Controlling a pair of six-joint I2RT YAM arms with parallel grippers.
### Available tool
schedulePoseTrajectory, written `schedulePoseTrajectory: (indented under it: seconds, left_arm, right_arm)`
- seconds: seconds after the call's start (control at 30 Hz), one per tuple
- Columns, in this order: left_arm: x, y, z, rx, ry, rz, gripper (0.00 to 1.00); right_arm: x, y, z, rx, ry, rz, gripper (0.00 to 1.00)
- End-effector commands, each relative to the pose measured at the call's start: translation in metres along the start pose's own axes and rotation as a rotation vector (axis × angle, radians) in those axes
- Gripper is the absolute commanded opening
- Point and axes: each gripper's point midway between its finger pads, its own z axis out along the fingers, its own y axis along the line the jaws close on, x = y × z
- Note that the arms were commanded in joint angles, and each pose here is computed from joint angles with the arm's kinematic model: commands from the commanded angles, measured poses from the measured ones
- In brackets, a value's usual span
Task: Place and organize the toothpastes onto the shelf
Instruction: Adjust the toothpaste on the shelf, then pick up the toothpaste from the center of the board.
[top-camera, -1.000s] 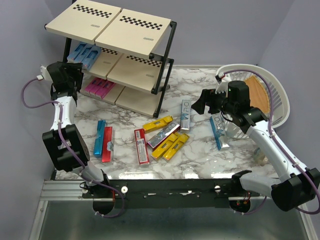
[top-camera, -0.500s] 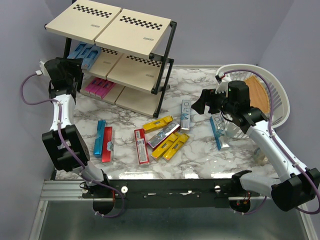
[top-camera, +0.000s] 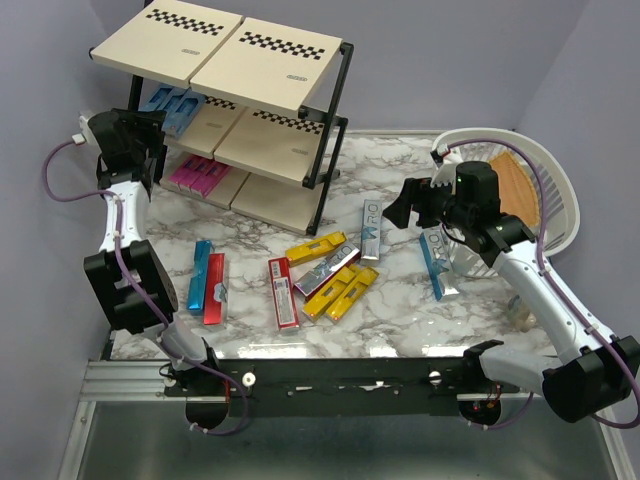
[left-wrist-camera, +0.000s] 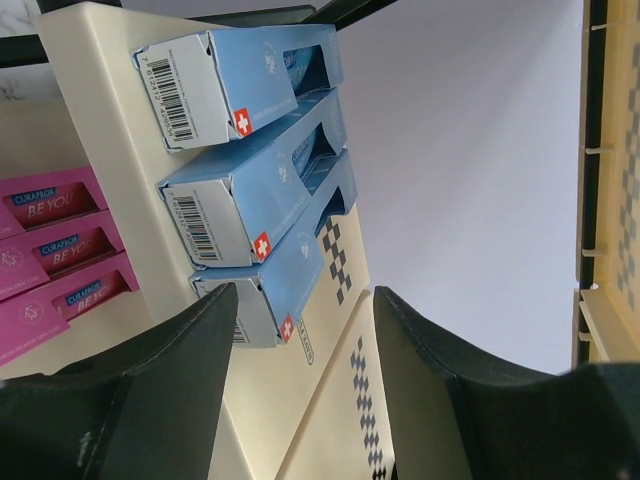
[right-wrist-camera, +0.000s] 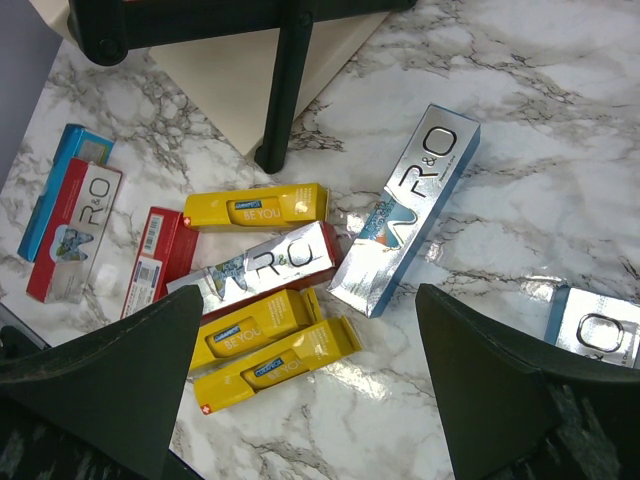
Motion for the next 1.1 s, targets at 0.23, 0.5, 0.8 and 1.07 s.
schedulePoseTrajectory:
  seconds: [0.23, 0.5, 0.8, 1.07]
  left_arm:
    - [-0.012, -0.021, -0.028, 0.013, -0.039, 0.152, 0.68]
    - [-0.017, -0.030, -0.091, 0.012, -0.093, 0.494, 0.87]
    - [-0.006, 0.001, -0.175, -0.110, -0.155, 0.913, 0.99]
    - [0.073, 0.027, -0.219, -0.020, -0.019, 1.176, 0.99]
  right_arm:
    - [-0.006, -0.003, 0.002, 0.019, -0.004, -0.019, 0.96]
    - [0.000, -0.019, 0.009, 0.113, 0.029, 0.035, 0.95]
    - [0.036, -0.045, 0.028, 0.249, 0.161, 0.198, 0.95]
    - [0.100, -0.053, 0.043, 0.327, 0.370, 0.396, 0.93]
